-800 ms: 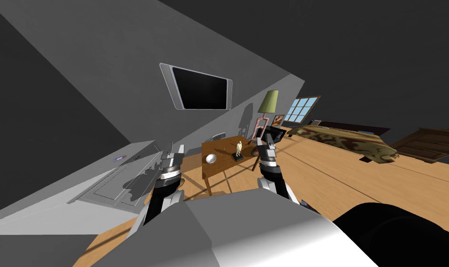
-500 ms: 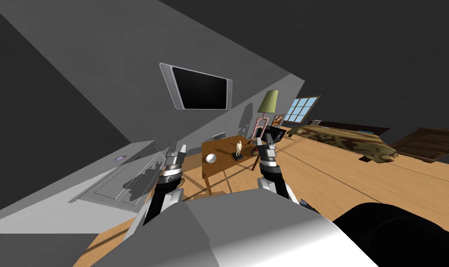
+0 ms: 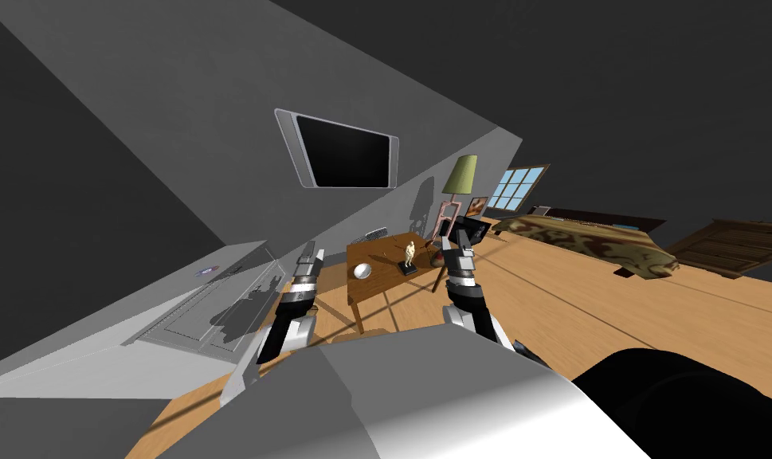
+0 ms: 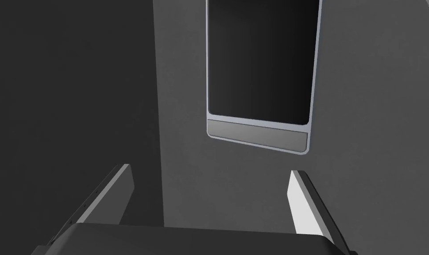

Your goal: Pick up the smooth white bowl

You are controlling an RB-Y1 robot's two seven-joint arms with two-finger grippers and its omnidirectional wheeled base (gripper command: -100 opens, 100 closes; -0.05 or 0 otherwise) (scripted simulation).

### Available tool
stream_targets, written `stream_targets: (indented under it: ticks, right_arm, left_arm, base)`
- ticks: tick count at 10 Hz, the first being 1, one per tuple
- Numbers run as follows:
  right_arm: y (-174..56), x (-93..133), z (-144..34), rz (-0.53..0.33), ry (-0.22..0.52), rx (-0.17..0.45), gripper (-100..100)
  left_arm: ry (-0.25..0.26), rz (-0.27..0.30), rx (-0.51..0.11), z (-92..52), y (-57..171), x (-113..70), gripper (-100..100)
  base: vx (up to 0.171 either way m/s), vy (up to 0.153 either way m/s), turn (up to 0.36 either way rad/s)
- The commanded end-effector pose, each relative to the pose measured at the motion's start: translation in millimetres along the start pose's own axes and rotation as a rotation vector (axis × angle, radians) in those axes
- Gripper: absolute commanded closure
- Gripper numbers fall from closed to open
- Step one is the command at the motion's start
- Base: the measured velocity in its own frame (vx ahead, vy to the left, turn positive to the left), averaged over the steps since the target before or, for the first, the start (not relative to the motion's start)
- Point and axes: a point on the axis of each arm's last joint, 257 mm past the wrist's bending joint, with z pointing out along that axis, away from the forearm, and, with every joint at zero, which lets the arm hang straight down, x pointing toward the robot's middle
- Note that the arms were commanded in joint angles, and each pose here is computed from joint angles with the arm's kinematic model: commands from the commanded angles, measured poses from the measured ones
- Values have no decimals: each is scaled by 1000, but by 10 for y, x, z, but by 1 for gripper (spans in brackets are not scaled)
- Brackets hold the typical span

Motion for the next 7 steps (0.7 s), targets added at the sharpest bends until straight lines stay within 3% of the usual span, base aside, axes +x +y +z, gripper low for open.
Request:
stream_targets:
  ticks: [1, 4, 5, 7]
  right_arm:
    - [0, 0, 0, 0, 0, 0, 0]
    - [0, 0, 0, 0, 0, 0, 0]
    - [0, 0, 0, 0, 0, 0, 0]
    - [0, 0, 0, 0, 0, 0, 0]
  left_arm:
    - [5, 27, -56, 63, 235, -13, -100]
    - [8, 56, -129, 140, 528, -41, -100]
    - [8, 56, -129, 140, 528, -41, -100]
    - [8, 80, -205, 207, 830, -77, -100]
  base:
    - [-32, -13, -9]
    - [-25, -14, -4]
    - [-18, -9, -3]
    - [-21, -14, -8]
